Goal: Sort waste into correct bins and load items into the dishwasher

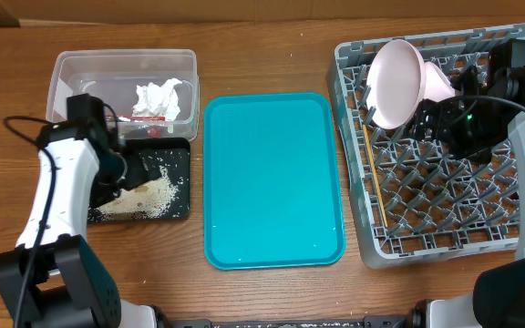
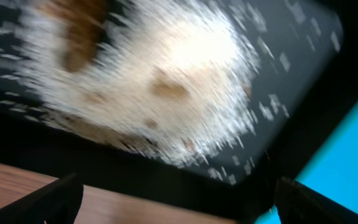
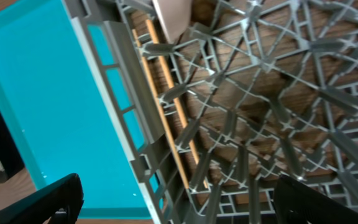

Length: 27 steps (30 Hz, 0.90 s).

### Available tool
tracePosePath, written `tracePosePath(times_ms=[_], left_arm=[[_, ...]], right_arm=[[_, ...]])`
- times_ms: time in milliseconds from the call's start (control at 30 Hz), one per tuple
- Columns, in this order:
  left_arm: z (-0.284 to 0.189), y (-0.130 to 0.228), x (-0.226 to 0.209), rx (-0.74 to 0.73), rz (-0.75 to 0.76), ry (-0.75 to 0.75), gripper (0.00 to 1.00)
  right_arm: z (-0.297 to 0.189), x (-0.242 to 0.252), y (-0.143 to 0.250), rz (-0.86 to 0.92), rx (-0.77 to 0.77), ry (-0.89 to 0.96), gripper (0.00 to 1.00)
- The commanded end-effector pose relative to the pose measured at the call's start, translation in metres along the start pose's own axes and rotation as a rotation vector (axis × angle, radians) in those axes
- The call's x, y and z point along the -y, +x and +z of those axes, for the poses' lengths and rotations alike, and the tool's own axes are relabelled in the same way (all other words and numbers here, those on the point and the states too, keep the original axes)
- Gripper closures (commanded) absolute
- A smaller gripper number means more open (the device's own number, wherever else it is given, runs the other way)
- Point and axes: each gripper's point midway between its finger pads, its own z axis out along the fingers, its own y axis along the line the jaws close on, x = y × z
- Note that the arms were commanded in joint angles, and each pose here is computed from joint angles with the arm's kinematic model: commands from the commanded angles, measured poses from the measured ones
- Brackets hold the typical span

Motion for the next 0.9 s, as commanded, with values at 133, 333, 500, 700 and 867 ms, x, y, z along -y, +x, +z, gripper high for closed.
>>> tracePosePath(times_ms=[133, 333, 500, 700, 867], left_arm=[[0.004, 0.04, 0.042, -0.128, 0.258, 0.054, 0.0], [0.001, 0.062, 0.058, -0.174, 0.339, 0.041, 0.0], [-0.016, 0.065, 0.066, -0.11, 0.381, 0.06, 0.0], [-0.046, 0.067, 0.068, 0.057, 0.408, 0.112, 0.0], [-0.059, 0.086, 0.06, 0.206, 0.421, 0.163, 0.0]], right_arm=[[0.003, 0.01, 0.009, 0.031, -0.021, 0.047, 0.0], [0.02, 0.017, 0.025, 0.04, -0.018, 0.047, 0.0], [0.023, 0.019, 0.039, 0.054, 0.07, 0.035, 0.0], [0.006, 0.02, 0.052, 0.013, 0.229, 0.041, 0.0], [-0.011, 0.024, 0.061, -0.015, 0.381, 0.069, 0.0]])
